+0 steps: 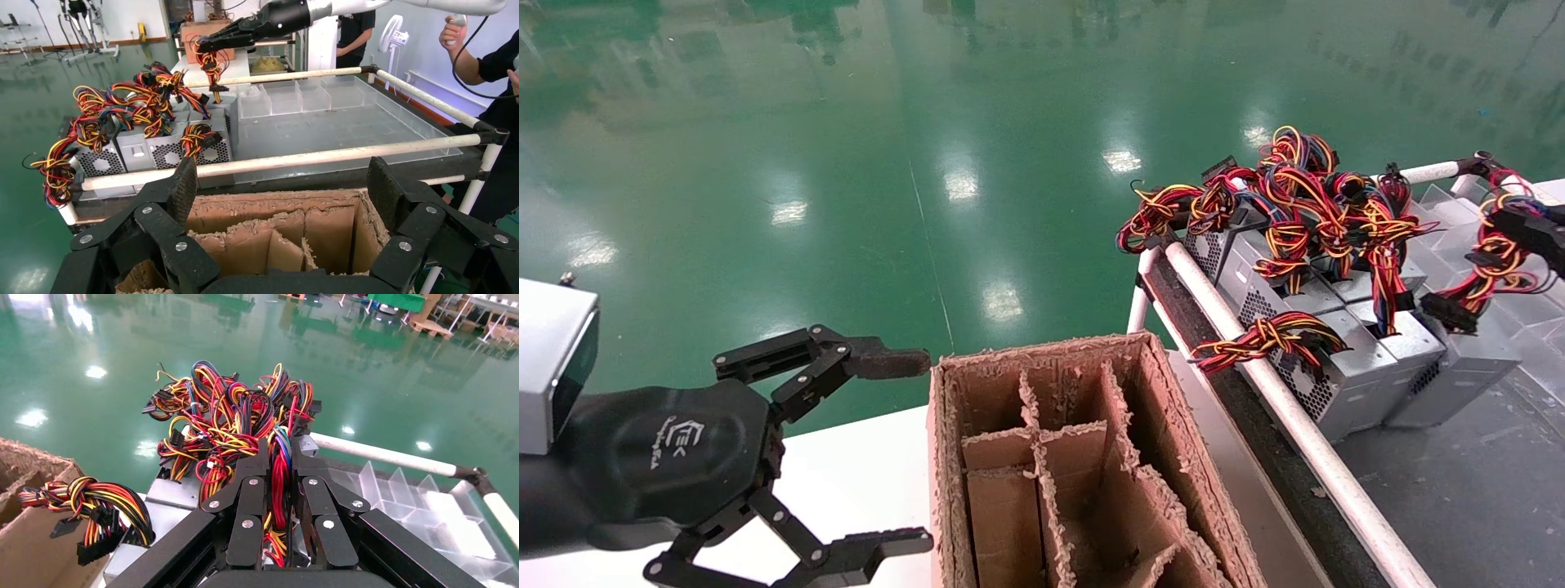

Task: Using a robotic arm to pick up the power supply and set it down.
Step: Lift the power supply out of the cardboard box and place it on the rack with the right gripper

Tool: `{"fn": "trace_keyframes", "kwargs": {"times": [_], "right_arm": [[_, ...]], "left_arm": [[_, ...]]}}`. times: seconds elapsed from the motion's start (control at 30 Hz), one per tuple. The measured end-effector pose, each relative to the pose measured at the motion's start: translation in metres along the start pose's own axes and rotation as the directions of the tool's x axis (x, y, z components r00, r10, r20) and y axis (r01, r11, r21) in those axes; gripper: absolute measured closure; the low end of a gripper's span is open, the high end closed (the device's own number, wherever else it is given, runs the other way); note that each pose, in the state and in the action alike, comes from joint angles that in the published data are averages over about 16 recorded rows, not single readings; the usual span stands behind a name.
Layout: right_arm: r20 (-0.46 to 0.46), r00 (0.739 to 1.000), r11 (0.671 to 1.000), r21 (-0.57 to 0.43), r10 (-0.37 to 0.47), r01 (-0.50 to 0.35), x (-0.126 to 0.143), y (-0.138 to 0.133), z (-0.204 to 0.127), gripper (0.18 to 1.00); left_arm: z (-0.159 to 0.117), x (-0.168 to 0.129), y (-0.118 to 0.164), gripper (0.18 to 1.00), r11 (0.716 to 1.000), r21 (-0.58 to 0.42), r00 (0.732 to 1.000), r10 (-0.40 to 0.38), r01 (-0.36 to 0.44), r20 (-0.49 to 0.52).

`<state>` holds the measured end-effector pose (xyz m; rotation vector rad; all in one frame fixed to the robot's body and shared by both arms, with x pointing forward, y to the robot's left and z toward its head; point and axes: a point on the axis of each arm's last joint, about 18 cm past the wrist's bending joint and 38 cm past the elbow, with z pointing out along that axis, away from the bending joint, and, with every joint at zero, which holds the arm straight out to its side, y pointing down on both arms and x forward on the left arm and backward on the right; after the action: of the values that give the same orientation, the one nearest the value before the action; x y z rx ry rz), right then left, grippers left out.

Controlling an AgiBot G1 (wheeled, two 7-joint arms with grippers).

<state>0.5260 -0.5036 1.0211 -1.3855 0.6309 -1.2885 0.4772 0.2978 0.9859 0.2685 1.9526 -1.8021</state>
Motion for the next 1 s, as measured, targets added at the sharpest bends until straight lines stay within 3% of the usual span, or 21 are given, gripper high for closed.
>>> {"fn": "trace_keyframes", "kwargs": {"times": [1.0], "right_arm": [[0.062, 0.997, 0.998, 0.023, 0.052, -0.054, 0.004, 0.002, 0.043, 0.923]], "left_arm": [[0.000, 0.000, 0.000, 0.184, 1.000, 0.000, 1.000, 0.000, 0.000, 0.000]]}}
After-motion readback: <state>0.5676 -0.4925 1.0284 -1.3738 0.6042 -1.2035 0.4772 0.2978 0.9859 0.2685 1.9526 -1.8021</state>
